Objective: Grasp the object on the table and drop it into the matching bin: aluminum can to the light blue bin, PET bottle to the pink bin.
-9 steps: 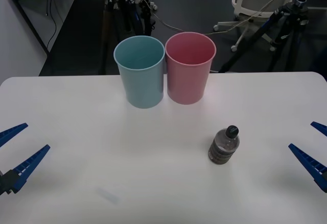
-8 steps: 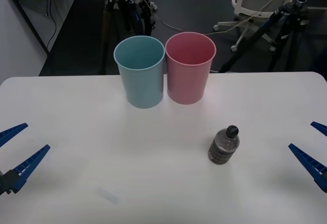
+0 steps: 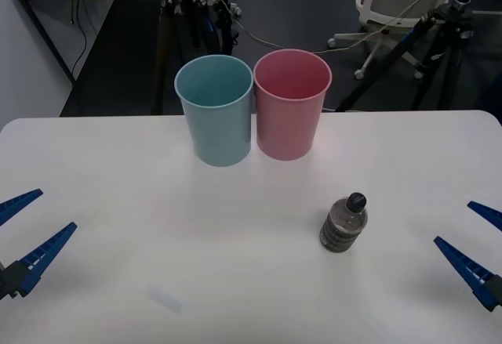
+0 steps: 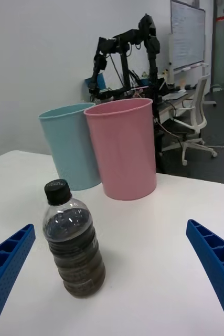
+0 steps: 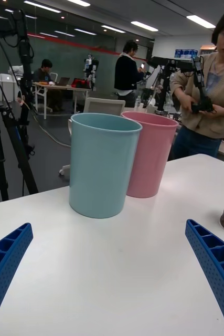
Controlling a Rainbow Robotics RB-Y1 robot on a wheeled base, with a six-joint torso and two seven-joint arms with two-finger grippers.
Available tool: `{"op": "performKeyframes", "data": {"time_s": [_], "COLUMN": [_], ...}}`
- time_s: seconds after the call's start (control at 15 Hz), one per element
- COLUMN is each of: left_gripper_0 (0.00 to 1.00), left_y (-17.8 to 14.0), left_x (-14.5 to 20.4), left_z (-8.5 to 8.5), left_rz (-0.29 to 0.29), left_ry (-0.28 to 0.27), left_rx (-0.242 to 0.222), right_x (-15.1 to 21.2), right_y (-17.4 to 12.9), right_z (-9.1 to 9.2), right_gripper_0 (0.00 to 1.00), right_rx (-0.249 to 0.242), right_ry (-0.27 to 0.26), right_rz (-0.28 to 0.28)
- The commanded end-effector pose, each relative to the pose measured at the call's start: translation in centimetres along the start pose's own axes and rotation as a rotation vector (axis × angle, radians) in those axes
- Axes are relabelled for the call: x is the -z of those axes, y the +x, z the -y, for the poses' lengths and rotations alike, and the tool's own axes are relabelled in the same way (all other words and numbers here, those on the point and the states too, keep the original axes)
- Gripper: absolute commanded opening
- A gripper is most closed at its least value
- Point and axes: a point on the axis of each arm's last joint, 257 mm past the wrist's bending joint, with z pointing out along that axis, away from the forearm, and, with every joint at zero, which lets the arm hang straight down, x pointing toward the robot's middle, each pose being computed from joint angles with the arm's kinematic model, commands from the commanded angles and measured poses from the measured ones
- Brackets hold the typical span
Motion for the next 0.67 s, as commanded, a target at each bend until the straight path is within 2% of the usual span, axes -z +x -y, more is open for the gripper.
{"op": "performKeyframes", "data": {"time_s": [0.07,0.2,0.4,0.67], "left_gripper_0": [1.00,1.00,1.00,1.00], "left_y": [0.0,0.0,0.0,0.0], "left_x": [0.0,0.0,0.0,0.0], "left_z": [0.0,0.0,0.0,0.0], "left_rz": [0.000,0.000,0.000,0.000], "left_ry": [0.000,0.000,0.000,0.000], "left_rx": [0.000,0.000,0.000,0.000], "right_x": [0.7,1.0,1.4,0.4], "right_y": [0.6,1.5,2.5,5.5], "right_z": [-1.2,-2.6,-3.3,-4.8], "right_gripper_0": [1.00,1.00,1.00,1.00], "right_rx": [0.095,0.128,0.175,0.105], "right_ry": [-0.016,-0.044,-0.054,-0.077], "right_rz": [-0.014,-0.028,-0.041,-0.066]}}
